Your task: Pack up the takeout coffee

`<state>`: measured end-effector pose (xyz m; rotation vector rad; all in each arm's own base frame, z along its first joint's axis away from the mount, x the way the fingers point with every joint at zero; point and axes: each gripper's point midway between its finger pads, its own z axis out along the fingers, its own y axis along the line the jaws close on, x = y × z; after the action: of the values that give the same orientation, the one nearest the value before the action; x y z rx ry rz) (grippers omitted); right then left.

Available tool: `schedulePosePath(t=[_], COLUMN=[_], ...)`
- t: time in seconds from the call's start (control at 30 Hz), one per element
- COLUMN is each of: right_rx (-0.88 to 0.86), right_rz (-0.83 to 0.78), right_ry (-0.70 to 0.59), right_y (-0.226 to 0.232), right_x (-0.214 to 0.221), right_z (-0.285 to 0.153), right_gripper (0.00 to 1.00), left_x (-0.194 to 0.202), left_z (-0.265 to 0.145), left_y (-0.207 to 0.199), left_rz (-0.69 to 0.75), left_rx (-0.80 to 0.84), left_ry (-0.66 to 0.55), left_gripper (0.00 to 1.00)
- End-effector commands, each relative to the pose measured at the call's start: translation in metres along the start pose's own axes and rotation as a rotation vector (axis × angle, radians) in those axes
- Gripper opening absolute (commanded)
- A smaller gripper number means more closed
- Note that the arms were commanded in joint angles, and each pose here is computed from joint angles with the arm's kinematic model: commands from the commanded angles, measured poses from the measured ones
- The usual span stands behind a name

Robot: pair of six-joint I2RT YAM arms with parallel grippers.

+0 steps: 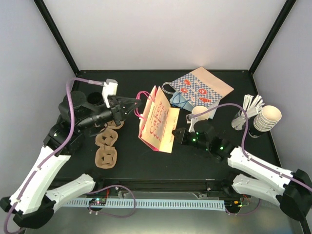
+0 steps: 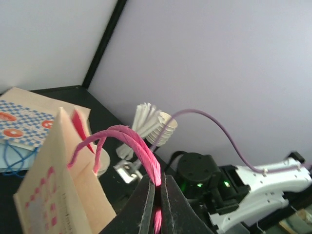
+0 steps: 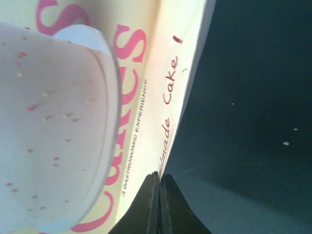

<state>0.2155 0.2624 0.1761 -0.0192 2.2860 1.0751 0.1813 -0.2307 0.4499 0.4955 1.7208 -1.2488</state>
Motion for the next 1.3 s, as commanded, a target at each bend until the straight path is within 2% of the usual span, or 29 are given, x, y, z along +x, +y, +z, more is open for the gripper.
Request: schedulePosePath(t=[0.0, 0.33, 0.6, 1.27], right_rx=[-0.049, -0.165, -0.195, -0.143], right_rz=[0.023, -0.002, 0.023, 0.115], right_ry=[-0.02, -0.053, -0.071, -0.085], right_y=[-0.007, -0.001, -0.005, -0.062], right_x=[0.0, 0.001, 0.001, 0.02], right_z=[-0.013, -0.039, -0.046, -0.044], right_gripper=[0.01, 0.01, 0.01, 0.01], left_x=[-0.016, -0.023, -0.026, -0.029], left_z=[-0.023, -0.043, -0.059, -0.066], left_y=[-0.004, 0.039, 0.056, 0.076], left_rz=[-0.009, -0.101, -0.134, -0.199], left_rx=[0.044, 0.026, 0.006, -0.024], left_ry=[-0.035, -0.069, -0.099, -0.156], left_gripper=[0.04, 0.02, 0.02, 0.02])
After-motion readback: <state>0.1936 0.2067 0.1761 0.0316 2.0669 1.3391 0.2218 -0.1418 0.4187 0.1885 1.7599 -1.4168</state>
